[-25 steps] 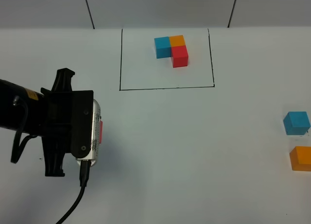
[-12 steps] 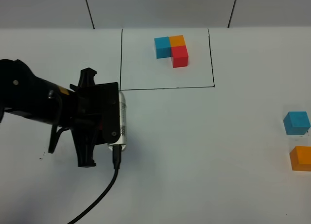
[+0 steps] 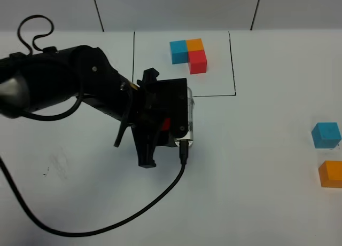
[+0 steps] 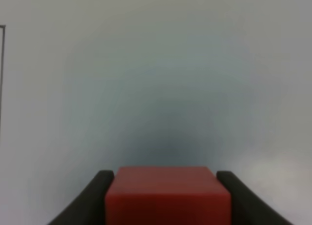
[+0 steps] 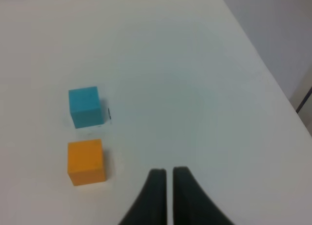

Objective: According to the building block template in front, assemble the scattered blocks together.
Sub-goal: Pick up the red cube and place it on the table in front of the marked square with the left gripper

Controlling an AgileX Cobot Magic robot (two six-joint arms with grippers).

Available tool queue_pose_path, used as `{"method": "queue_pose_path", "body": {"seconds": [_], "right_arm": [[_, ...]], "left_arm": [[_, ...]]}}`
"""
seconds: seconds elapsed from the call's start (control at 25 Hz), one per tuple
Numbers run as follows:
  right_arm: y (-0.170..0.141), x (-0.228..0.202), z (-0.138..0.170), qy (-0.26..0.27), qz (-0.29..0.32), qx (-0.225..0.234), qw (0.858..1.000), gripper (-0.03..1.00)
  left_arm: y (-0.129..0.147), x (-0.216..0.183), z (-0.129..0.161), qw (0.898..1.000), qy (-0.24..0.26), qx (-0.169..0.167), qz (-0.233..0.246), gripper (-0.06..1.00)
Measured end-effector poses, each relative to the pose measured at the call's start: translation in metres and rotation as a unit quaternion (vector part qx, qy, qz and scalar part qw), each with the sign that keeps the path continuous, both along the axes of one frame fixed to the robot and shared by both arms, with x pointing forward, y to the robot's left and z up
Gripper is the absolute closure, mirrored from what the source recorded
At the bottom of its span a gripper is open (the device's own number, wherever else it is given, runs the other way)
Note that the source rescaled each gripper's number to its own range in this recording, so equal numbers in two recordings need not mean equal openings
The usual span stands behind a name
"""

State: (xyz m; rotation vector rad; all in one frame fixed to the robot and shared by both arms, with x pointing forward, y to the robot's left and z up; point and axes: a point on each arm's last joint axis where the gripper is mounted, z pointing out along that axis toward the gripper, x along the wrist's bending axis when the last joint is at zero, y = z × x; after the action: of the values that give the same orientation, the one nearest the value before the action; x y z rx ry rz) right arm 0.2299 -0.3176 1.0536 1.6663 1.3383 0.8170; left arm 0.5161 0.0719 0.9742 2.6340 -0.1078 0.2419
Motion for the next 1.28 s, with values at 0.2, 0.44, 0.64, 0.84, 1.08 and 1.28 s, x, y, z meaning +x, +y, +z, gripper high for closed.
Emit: {"method": "queue_pose_path", "body": {"seconds": [0.2, 0.44, 0.64, 0.84, 1.08, 1.28], "right_arm": [[0.000, 0.000, 0.000, 0.000, 0.000, 0.000, 1.000, 0.97], [0.000, 0.000, 0.000, 0.000, 0.000, 0.000, 1.000, 0.97], [0.000, 0.000, 0.000, 0.000, 0.000, 0.000, 1.000, 0.97], [0.000, 0.000, 0.000, 0.000, 0.000, 0.000, 1.000, 0.97], [0.000, 0.000, 0.000, 0.000, 0.000, 0.000, 1.000, 0.97], [0.000, 0.000, 0.000, 0.000, 0.000, 0.000, 1.000, 0.97]], "left_arm": [[-0.007, 0.005, -0.024, 0.999, 0.037, 0.013, 0.000, 0.41], [-0.009, 0.009, -0.042, 0.998, 0.051, 0.020, 0.010, 0.41], [-0.014, 0.016, -0.060, 0.998, 0.060, 0.027, 0.015, 0.41], [-0.024, 0.029, -0.065, 0.998, 0.061, 0.024, 0.013, 0.41], [-0.035, 0.033, -0.068, 0.998, 0.065, 0.019, 0.001, 0.41], [-0.038, 0.031, -0.074, 0.997, 0.072, 0.022, -0.007, 0.41]]}}
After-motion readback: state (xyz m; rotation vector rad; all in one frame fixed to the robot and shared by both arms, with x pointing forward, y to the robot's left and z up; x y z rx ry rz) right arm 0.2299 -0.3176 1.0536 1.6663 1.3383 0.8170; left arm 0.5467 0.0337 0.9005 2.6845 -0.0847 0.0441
